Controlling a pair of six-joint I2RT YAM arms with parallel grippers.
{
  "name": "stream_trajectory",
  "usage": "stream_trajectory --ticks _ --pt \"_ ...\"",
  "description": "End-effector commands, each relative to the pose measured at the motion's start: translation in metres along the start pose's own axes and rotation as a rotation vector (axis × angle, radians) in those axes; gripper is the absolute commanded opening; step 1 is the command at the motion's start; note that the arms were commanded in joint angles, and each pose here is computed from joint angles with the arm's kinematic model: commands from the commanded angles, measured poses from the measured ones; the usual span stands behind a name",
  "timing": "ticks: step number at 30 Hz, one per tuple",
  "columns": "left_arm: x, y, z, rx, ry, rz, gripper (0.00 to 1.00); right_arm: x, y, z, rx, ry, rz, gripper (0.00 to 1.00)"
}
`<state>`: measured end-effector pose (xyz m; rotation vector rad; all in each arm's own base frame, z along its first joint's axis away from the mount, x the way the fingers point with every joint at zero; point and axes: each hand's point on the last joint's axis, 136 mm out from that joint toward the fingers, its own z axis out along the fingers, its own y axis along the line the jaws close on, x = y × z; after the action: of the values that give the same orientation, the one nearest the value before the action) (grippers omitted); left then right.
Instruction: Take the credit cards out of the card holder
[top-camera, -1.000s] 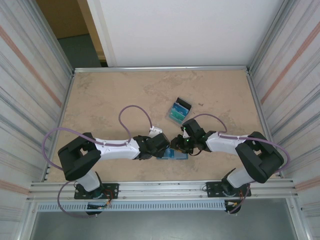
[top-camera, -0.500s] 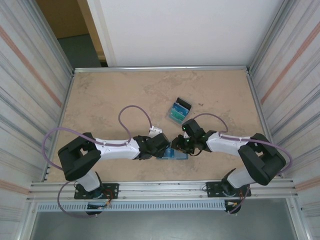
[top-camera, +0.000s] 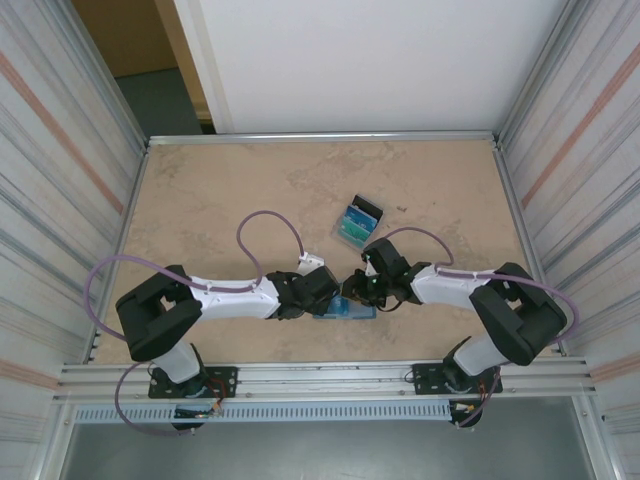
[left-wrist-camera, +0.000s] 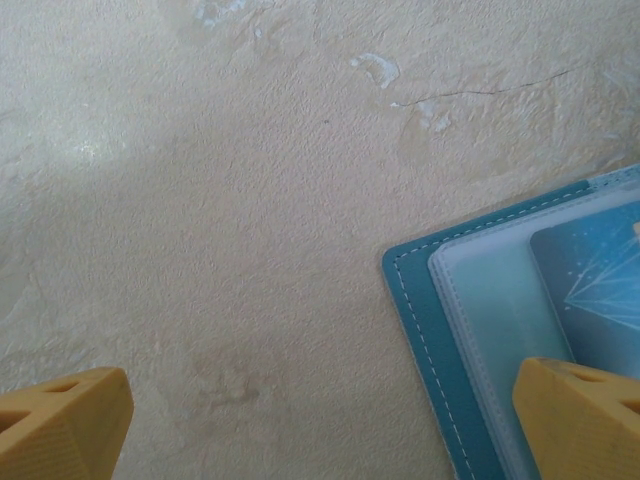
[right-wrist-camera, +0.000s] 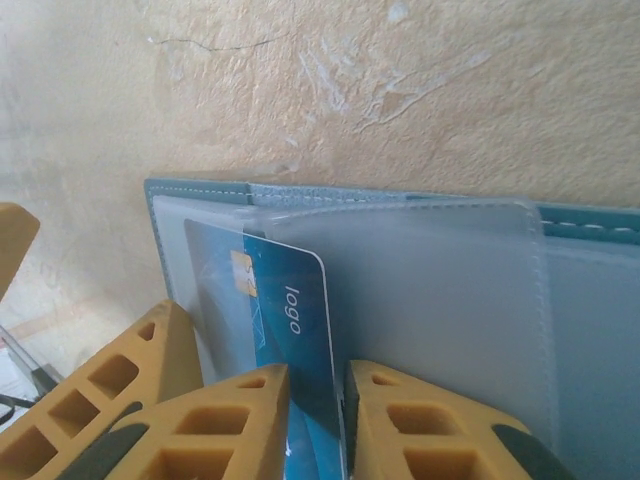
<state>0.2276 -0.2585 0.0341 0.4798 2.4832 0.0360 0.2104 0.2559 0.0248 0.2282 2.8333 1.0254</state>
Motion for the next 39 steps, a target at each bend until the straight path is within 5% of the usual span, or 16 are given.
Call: stream_trajectory --ticks 1,12,39 --pt "0.023 0.002 0.007 -0.018 0.078 0.045 0.99 0.007 -0.009 0.004 -0.011 0.035 0.039 0.19" --pt "0.023 -0.001 0.006 -0.01 0.079 0.045 0.99 0.001 -0.003 -0.008 -0.041 0.002 0.011 0.0" --pt "0.021 0.0 0.006 -0.019 0.076 0.043 0.99 -0.01 -0.025 -0.048 0.131 -0.08 -0.028 0.0"
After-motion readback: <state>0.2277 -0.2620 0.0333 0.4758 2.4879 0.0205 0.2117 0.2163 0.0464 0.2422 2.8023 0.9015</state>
